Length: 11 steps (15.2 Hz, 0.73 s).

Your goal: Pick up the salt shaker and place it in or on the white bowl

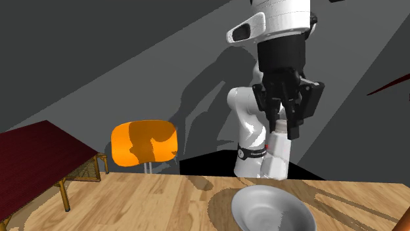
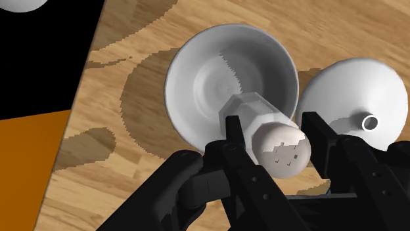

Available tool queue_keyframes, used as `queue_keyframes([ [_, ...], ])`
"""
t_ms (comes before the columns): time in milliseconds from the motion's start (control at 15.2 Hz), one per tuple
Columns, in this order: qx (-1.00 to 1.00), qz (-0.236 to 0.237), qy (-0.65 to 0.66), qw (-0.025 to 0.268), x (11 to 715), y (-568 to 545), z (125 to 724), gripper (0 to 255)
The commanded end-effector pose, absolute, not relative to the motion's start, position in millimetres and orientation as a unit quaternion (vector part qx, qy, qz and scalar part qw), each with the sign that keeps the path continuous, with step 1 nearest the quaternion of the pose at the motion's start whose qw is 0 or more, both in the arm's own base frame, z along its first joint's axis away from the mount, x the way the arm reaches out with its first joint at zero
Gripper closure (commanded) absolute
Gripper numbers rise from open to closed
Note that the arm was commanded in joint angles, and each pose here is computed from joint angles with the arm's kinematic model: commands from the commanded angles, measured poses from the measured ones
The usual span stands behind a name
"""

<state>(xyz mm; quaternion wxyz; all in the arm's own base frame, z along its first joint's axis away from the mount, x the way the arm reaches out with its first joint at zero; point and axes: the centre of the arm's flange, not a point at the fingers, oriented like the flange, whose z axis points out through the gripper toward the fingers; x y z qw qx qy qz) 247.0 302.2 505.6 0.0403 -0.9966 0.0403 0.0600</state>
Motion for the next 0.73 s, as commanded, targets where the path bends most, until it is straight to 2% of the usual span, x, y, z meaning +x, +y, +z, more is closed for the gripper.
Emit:
queue_keyframes([
  [0,-0.997,0.06,0.041,0.04,246,302,495,255],
  [660,-0.997,0.06,0.041,0.04,246,302,443,255],
])
